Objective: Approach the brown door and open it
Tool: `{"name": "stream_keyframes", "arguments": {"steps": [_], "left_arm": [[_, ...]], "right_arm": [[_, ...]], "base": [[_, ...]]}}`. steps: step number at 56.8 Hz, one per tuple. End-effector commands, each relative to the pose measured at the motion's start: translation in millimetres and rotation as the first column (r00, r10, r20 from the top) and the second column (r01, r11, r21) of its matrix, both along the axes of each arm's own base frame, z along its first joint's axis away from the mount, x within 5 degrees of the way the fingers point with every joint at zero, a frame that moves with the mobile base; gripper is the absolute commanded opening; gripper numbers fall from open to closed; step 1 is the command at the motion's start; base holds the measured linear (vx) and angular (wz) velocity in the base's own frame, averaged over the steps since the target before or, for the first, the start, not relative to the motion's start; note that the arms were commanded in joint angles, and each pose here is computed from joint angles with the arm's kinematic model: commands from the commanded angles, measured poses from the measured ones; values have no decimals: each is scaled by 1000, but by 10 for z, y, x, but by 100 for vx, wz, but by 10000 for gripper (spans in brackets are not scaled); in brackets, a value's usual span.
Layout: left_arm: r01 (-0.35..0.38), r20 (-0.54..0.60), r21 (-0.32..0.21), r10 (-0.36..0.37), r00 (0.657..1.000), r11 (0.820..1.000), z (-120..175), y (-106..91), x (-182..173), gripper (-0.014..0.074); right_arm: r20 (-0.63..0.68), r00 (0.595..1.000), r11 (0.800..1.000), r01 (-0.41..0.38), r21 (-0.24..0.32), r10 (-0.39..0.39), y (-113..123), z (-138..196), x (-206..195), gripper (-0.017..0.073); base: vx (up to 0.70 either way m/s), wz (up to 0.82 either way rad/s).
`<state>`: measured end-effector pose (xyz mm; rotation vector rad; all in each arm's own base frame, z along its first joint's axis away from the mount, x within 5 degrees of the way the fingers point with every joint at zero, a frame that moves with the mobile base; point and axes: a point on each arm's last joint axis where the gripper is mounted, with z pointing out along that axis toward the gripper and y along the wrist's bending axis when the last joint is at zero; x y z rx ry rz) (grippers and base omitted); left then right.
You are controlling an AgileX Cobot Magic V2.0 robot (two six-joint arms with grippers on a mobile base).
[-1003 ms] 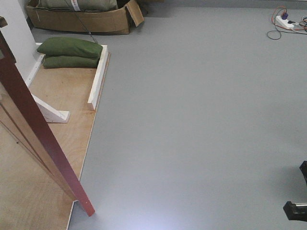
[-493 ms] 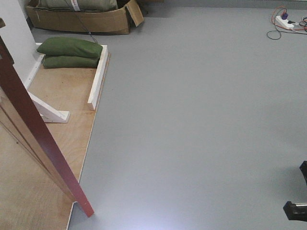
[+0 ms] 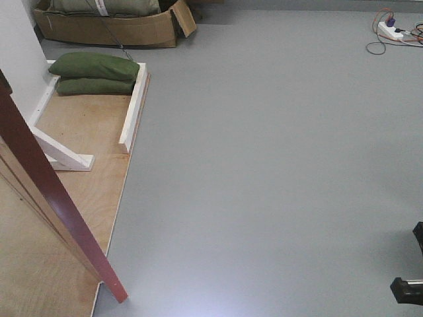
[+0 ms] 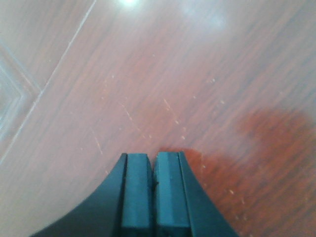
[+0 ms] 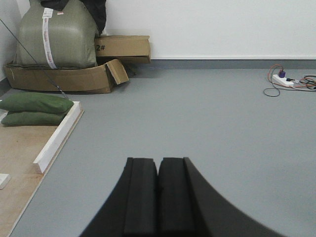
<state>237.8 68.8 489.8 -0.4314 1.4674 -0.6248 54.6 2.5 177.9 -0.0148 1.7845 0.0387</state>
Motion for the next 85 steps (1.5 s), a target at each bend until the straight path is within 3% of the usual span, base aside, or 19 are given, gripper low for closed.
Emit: {"name": "stream_keyframes", "arguments": {"steps": [1, 85], "left_arm": [[12, 67, -24, -10, 998, 1000, 165, -56, -77, -3], [12, 67, -23, -10, 998, 1000, 165, -56, -77, -3]], "right_arm": [[87, 996, 1000, 6, -4, -6, -5, 63, 9, 0], [87, 996, 1000, 6, -4, -6, -5, 63, 9, 0]], "base": [[3, -3], [12, -7]]}}
